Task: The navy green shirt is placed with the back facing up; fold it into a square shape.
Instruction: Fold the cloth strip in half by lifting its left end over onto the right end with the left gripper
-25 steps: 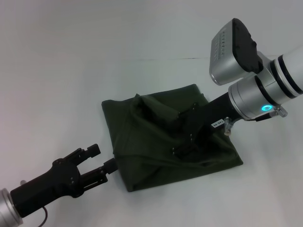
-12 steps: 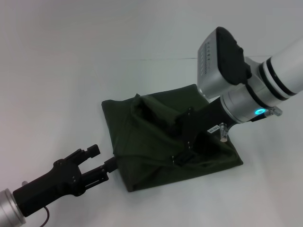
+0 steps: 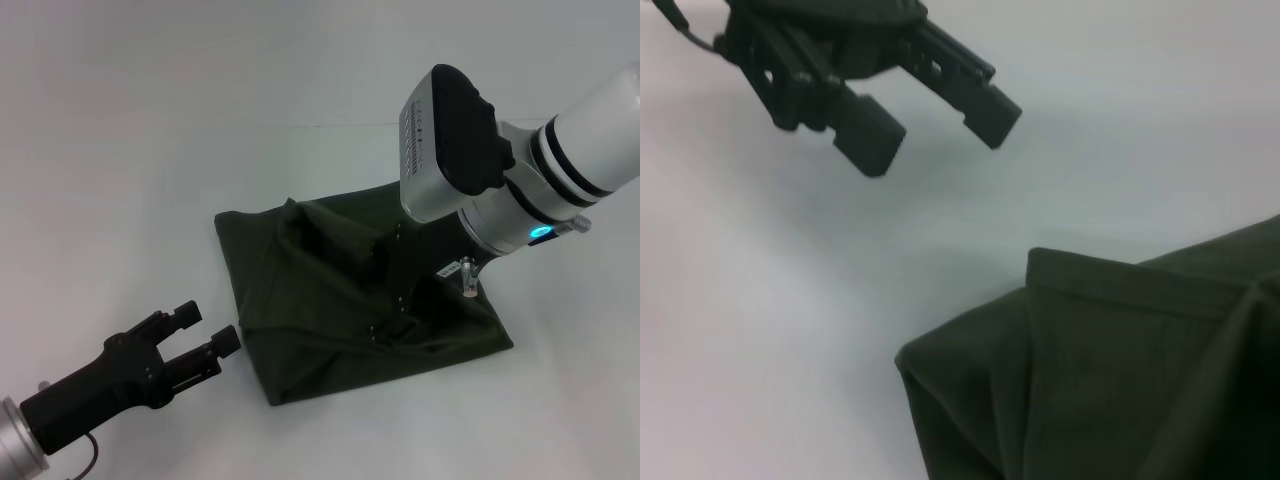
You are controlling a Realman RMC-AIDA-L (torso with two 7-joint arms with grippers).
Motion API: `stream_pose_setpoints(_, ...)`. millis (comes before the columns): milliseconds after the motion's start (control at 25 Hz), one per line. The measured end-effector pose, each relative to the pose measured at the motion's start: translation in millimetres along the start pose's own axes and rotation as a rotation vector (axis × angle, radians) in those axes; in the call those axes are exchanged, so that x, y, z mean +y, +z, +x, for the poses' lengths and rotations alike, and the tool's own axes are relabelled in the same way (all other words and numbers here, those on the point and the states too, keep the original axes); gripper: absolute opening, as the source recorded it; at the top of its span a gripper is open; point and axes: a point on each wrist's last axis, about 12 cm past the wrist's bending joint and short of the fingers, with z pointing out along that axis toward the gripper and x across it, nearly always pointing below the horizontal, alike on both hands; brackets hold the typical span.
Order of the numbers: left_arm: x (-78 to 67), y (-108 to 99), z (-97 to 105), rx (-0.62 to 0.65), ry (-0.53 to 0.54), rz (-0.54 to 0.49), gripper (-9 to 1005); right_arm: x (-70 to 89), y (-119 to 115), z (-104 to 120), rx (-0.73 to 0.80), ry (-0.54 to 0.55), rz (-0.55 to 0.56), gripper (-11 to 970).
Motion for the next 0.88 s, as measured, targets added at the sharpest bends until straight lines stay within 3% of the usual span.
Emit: stream_pose_setpoints(880, 2.5, -1.2, 5.5, -0.01, -0.024, -0.048, 891, 6.7, 2.3, -6.6, 0.126, -0.12, 0.007, 851)
